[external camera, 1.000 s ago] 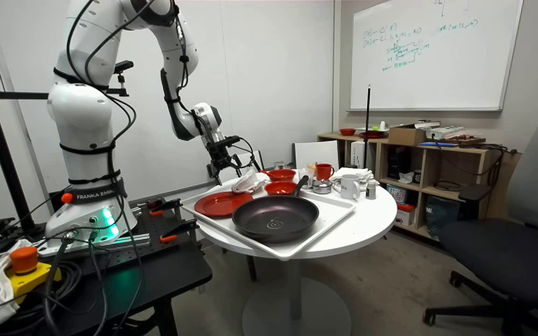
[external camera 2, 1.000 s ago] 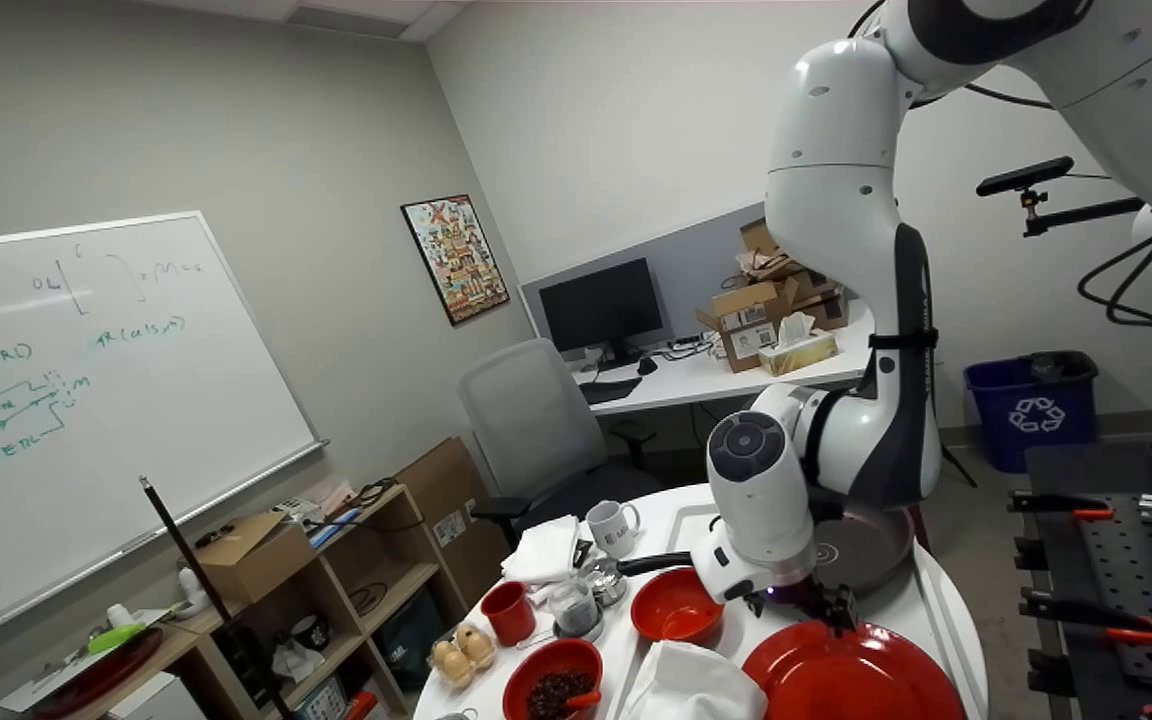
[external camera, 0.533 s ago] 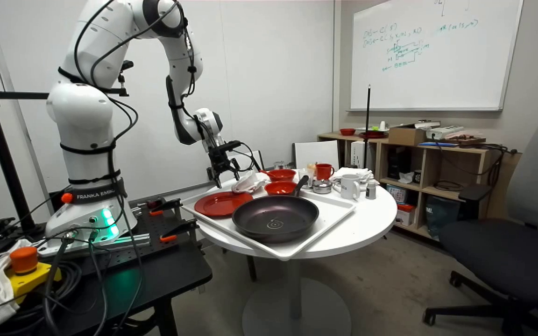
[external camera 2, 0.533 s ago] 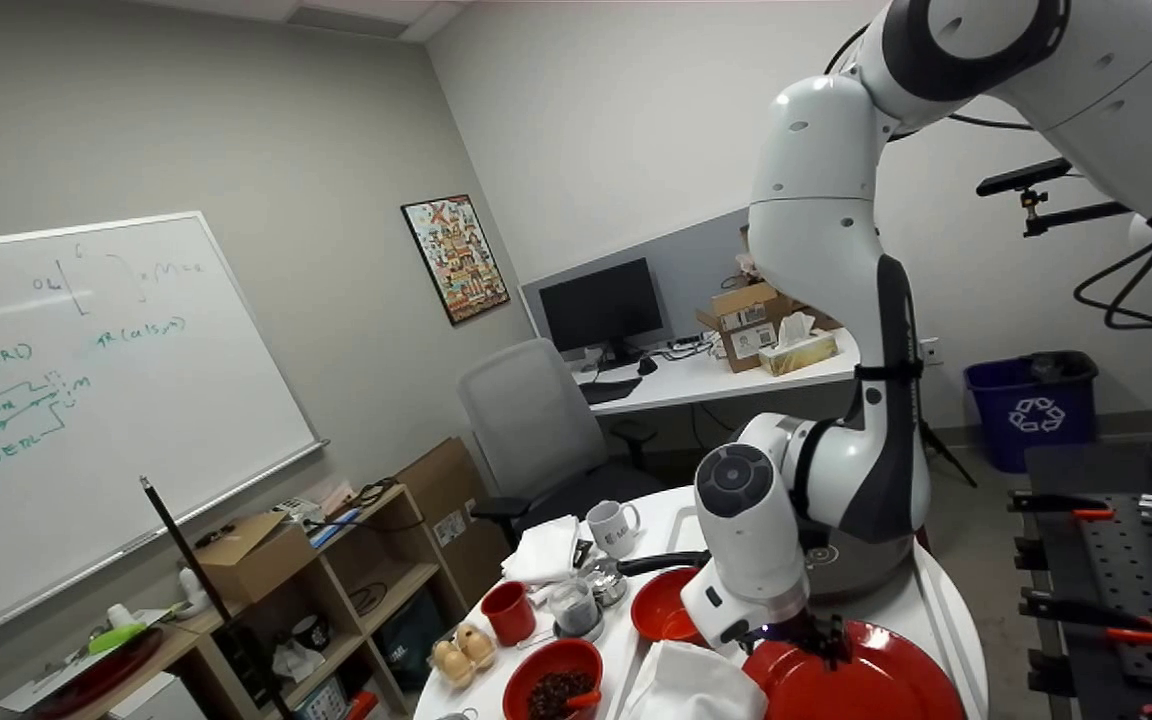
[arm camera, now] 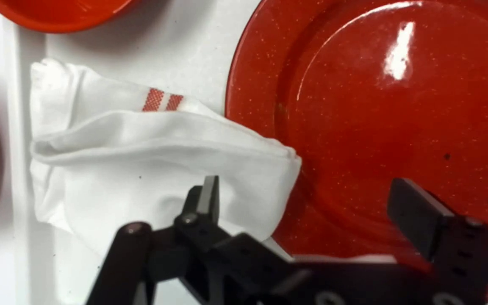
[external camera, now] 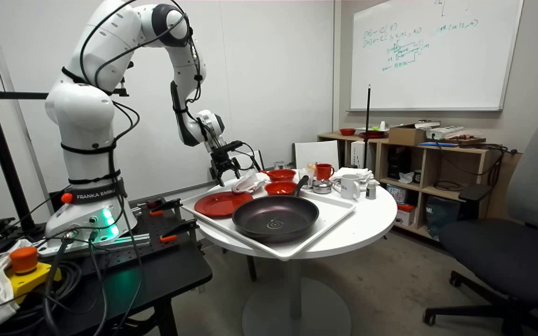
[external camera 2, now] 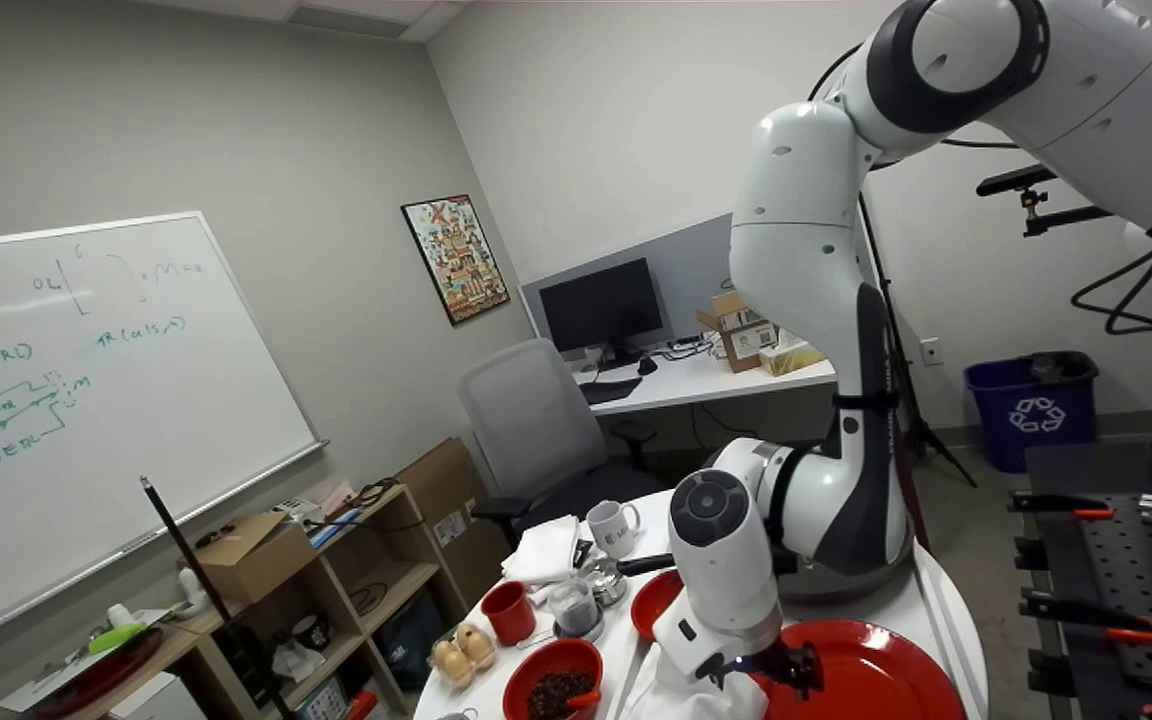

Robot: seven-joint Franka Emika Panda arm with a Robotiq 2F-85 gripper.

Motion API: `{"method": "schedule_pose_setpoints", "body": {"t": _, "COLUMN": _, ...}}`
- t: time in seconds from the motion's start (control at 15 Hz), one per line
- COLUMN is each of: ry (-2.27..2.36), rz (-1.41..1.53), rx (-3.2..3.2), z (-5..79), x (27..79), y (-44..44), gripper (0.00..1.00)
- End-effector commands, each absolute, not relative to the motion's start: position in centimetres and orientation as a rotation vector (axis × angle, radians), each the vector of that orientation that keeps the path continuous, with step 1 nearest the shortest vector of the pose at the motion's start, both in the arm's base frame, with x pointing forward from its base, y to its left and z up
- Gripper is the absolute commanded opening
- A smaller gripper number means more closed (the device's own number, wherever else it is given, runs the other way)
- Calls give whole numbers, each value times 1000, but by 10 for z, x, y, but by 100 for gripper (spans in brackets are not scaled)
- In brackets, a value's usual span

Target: Use the red and white towel to wipe the black pan

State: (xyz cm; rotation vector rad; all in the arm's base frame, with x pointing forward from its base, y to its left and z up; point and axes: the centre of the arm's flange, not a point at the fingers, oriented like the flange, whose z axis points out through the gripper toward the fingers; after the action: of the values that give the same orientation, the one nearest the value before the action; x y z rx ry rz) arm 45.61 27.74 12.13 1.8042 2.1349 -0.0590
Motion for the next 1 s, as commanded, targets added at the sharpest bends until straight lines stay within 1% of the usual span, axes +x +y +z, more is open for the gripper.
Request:
{"method": "schedule_pose_setpoints", "body": {"t": 0.0, "ry": 2166, "rz": -73, "rx": 1787, "z": 94, "x": 483, "y": 279, "gripper": 100}}
{"method": "schedule_pose_setpoints", "body": {"t": 0.67, "ry": 2176, "rz": -99, "rx": 1784, "z": 69, "x": 505, "y": 280, "gripper": 100}}
{"method": "schedule_pose_setpoints", "body": {"t": 0.73, "ry": 2175, "rz": -90, "rx": 1792, "z": 70, "x": 506, "y": 281, "gripper": 85}}
{"method": "schedule_pose_setpoints", "body": {"t": 0.8, "ry": 2174, "rz": -84, "rx": 1796, "z": 71, "x": 507, "y": 282, "gripper": 74}}
{"method": "schedule_pose_setpoints", "body": {"t": 0.93, "ry": 2172, "rz": -73, "rx": 1806, "z": 74, "x": 510, "y": 283, "gripper": 60}}
